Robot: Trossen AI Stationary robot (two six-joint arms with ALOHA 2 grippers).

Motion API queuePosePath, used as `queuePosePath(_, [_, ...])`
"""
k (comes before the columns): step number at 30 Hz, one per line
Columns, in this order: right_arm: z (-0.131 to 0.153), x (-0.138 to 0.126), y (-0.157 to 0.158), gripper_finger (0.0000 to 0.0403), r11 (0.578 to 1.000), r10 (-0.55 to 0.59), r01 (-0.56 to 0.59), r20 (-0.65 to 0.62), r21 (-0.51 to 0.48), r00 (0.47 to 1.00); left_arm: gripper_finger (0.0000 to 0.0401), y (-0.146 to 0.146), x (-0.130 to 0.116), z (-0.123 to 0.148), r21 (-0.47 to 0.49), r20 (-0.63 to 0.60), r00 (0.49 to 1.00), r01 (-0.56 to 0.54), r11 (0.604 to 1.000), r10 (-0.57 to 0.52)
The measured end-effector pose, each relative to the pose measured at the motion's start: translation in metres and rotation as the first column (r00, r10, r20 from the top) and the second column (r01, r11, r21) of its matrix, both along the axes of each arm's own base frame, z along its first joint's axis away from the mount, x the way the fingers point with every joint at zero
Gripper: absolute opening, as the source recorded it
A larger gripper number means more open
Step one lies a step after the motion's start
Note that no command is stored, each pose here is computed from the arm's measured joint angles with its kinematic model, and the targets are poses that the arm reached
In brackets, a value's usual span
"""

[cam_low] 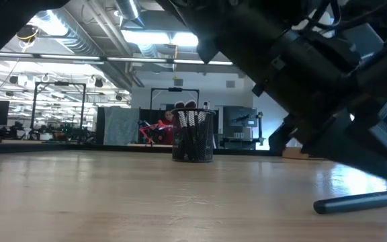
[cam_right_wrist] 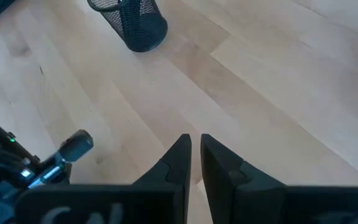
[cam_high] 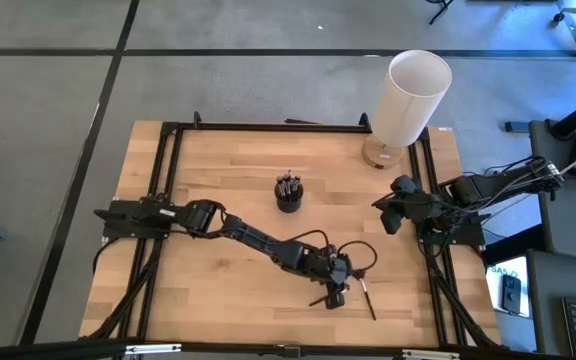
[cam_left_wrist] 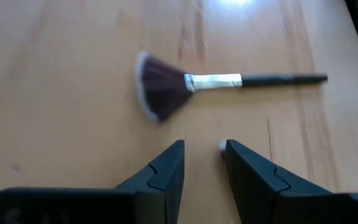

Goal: Sort items
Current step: Put the eyeshadow brush into the organizer

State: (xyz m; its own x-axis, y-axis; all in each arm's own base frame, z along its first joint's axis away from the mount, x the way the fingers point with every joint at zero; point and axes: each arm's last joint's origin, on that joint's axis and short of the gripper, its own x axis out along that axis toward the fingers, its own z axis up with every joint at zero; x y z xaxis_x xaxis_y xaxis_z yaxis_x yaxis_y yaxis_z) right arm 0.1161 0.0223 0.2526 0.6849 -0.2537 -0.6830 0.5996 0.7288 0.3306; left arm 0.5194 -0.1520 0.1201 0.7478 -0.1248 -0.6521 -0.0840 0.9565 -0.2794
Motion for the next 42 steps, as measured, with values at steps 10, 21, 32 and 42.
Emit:
queuePosePath(10, [0.0,0.0,0.0,0.0037,0.999,-0.026,0.026,0.012,0.029,1.0,0.0113,-0.021,-0.013,-0.005,0.097,-0.082,0.989,0.132,0.987,-0.124])
queuePosePath(21, [0.0,0.0,0.0,0.0037,1.0,-0.021,0.021,0.009,0.022,1.0,0.0072,-0.017,-0.018,-0.001,0.151,-0.134,0.983,0.15,0.977,-0.13])
queuePosePath(32, [-0.001,0.002,0.001,0.0037,1.0,-0.022,0.022,-0.001,0.019,1.0,0.0072,-0.024,-0.008,0.017,0.024,0.041,0.973,0.225,0.974,-0.226])
queuePosePath(42, [-0.001,0.002,0.001,0.0037,1.0,-0.013,0.013,-0.004,0.008,1.0,0.0125,-0.033,-0.002,-0.018,0.071,0.076,0.966,0.241,0.968,-0.246])
